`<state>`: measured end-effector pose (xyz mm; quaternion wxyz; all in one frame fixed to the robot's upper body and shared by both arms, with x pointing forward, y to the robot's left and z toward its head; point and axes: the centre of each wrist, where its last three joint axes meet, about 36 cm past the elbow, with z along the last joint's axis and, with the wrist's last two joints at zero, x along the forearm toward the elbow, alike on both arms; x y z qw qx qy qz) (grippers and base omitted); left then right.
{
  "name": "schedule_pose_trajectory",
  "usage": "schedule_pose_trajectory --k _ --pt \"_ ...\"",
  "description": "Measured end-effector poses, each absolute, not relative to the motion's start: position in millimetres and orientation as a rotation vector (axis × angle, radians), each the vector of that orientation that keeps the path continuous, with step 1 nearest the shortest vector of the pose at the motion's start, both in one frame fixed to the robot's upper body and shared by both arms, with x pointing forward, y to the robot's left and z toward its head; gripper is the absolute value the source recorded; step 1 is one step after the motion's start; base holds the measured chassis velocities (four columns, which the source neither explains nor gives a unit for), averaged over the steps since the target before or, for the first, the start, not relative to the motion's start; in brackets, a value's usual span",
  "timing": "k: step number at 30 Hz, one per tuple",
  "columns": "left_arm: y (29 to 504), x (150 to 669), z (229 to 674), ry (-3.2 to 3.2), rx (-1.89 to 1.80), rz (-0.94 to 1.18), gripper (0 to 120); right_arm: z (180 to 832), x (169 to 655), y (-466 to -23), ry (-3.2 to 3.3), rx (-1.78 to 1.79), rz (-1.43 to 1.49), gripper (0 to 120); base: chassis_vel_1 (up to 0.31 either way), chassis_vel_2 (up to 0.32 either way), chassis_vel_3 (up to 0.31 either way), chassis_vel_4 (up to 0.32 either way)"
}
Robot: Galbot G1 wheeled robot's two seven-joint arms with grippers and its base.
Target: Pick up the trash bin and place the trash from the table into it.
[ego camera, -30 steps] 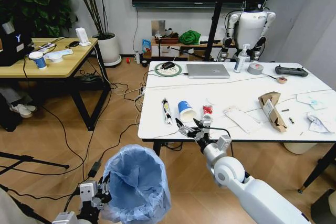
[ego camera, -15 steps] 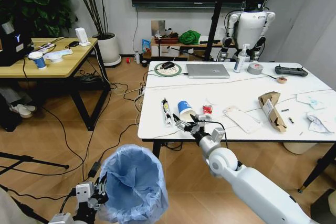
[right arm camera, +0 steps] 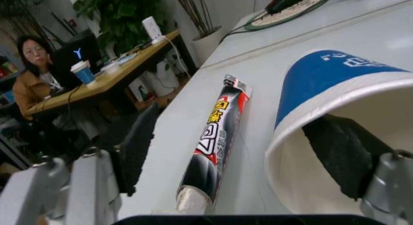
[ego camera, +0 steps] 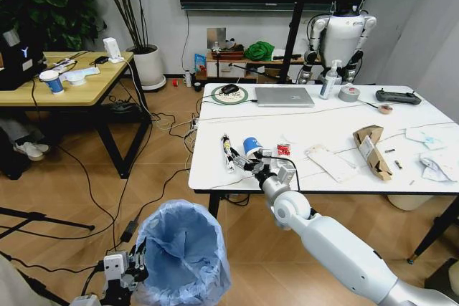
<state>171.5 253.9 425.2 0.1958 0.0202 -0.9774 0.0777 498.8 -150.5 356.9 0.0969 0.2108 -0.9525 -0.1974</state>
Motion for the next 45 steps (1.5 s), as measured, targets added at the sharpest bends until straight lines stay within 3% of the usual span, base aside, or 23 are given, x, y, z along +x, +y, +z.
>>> schedule_pose_trajectory --k 3,4,8,10,14,16,21,38,45 --pt "254 172 425 -2.739 0.056 0.217 0 356 499 -151 -2.822 0.626 -0.586 73 0.000 0.000 0.000 0.000" --pt "254 172 425 -2.739 0.056 0.217 0 355 498 -151 -2.824 0.628 -0.587 64 0.000 0.000 0.000 0.000" --pt "255 173 426 -2.743 0.055 0.218 0 356 497 -156 -2.837 0.633 -0.588 47 0.000 0.000 0.000 0.000" --pt "254 173 426 -2.744 0.054 0.219 0 356 498 -156 -2.842 0.633 -0.590 44 0.000 0.000 0.000 0.000" --pt "254 175 426 -2.746 0.052 0.226 0 359 497 -155 -2.846 0.622 -0.596 26 0.000 0.000 0.000 0.000" --pt "254 175 426 -2.746 0.052 0.226 0 358 496 -155 -2.845 0.620 -0.596 24 0.000 0.000 0.000 0.000" --pt "254 176 426 -2.744 0.049 0.229 0 357 495 -155 -2.844 0.608 -0.585 1 0.000 0.000 0.000 0.000" --pt "251 180 422 -2.732 0.038 0.242 0 359 499 -168 -2.868 0.604 -0.575 0 0.000 0.000 0.000 0.000" --pt "238 196 426 -2.681 -0.015 0.307 0 398 500 -212 -2.955 0.656 -0.552 0 0.000 0.000 0.000 0.000"
